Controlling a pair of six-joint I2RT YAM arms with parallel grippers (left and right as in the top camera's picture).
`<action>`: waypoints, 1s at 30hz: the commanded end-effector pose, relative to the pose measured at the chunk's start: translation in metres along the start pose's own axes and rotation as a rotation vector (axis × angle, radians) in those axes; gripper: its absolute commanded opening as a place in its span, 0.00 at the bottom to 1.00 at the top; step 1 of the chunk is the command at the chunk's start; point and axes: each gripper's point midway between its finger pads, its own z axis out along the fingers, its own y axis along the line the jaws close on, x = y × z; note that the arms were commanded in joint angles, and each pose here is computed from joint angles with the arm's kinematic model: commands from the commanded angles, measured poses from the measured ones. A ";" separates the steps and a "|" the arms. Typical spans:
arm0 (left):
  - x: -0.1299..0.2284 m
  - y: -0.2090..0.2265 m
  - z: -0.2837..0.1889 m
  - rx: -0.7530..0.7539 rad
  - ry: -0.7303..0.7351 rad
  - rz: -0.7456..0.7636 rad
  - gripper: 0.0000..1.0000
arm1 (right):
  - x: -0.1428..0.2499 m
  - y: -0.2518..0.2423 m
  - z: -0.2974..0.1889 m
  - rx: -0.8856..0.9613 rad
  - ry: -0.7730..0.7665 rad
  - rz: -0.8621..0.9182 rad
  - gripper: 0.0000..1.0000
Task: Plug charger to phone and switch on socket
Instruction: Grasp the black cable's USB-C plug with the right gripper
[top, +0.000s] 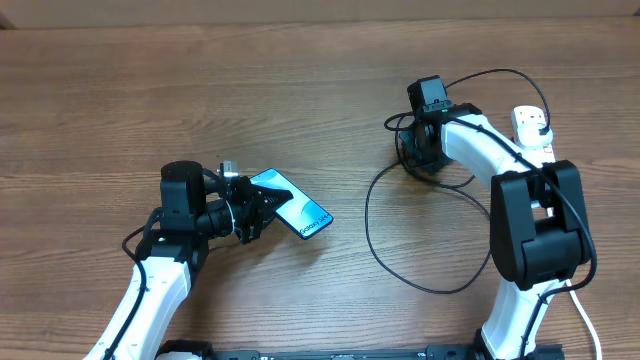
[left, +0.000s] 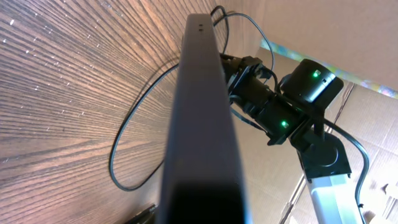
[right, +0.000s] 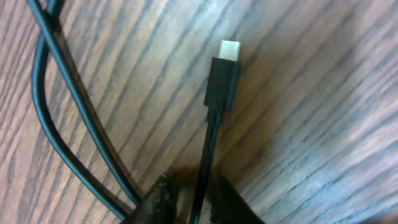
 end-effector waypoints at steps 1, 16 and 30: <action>0.007 -0.007 -0.001 0.026 0.047 0.024 0.04 | 0.012 -0.002 0.012 0.016 0.051 -0.014 0.13; 0.024 -0.024 -0.004 0.104 0.148 0.134 0.04 | -0.033 0.032 -0.141 -0.276 -0.102 -0.282 0.04; 0.021 -0.098 0.008 0.338 0.522 0.436 0.04 | 0.147 -0.028 -0.290 -0.677 0.333 -0.914 0.04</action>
